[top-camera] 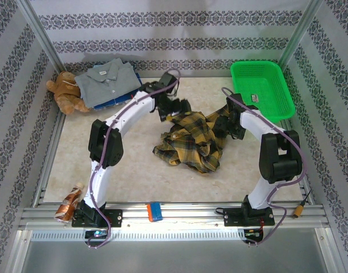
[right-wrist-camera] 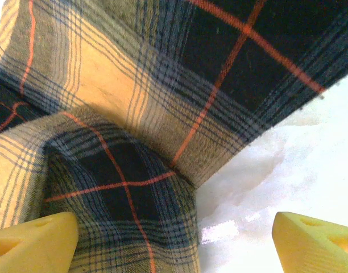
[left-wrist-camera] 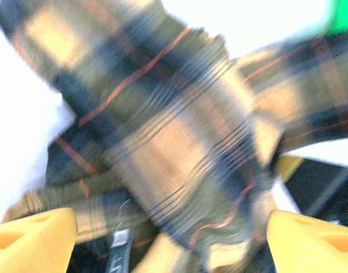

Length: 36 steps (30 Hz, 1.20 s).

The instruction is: Fold and stack the long sleeve shirts

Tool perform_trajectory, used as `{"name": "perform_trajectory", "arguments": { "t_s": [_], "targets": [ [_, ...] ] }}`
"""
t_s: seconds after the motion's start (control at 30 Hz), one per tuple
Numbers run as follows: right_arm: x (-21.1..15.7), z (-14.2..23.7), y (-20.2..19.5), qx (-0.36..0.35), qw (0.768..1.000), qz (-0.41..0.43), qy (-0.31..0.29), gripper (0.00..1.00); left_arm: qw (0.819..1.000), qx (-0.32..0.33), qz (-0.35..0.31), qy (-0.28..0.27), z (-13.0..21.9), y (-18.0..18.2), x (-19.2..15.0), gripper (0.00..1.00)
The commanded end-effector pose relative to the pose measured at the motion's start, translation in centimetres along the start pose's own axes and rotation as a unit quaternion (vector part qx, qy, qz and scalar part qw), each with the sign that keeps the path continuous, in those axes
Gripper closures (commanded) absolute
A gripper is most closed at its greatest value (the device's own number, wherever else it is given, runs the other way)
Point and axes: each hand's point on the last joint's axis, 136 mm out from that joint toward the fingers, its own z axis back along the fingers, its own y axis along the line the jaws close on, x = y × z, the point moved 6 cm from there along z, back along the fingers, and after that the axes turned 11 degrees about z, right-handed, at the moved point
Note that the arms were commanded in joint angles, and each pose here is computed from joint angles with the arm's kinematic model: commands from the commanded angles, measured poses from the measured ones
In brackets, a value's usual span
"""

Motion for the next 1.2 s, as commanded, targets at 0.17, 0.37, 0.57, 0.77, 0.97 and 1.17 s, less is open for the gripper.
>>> {"name": "perform_trajectory", "arguments": {
  "t_s": [0.17, 0.37, 0.57, 0.77, 0.97, 1.17],
  "targets": [
    [1.4, 1.0, 0.2, -0.009, 1.0, -0.004, -0.025, 0.12, 0.99, 0.135, -0.031, -0.031, -3.5, 3.3, 4.5, 0.14],
    [1.6, 0.7, 0.0, -0.018, 0.999, -0.008, -0.027, 0.12, 0.985, 0.162, -0.036, -0.052, -6.2, 5.2, 6.0, 0.15],
    [2.2, 0.4, -0.2, -0.033, 0.999, -0.017, -0.034, 0.12, 0.984, 0.162, -0.034, -0.067, -7.9, 5.6, 6.7, 0.13],
    [3.1, -0.8, 0.0, -0.042, 0.998, -0.028, -0.029, 0.13, 0.983, 0.174, -0.021, -0.054, -10.2, 6.8, 6.1, 0.13],
    [3.1, -1.9, -0.6, -0.073, 0.996, -0.044, -0.027, 0.13, 0.981, 0.188, -0.014, -0.052, -12.3, 7.9, 5.9, 0.17],
    [3.3, -3.1, -0.5, -0.098, 0.993, -0.051, -0.029, 0.14, 0.977, 0.205, -0.014, -0.053, -13.3, 8.8, 5.8, 0.27]
  ]
}}
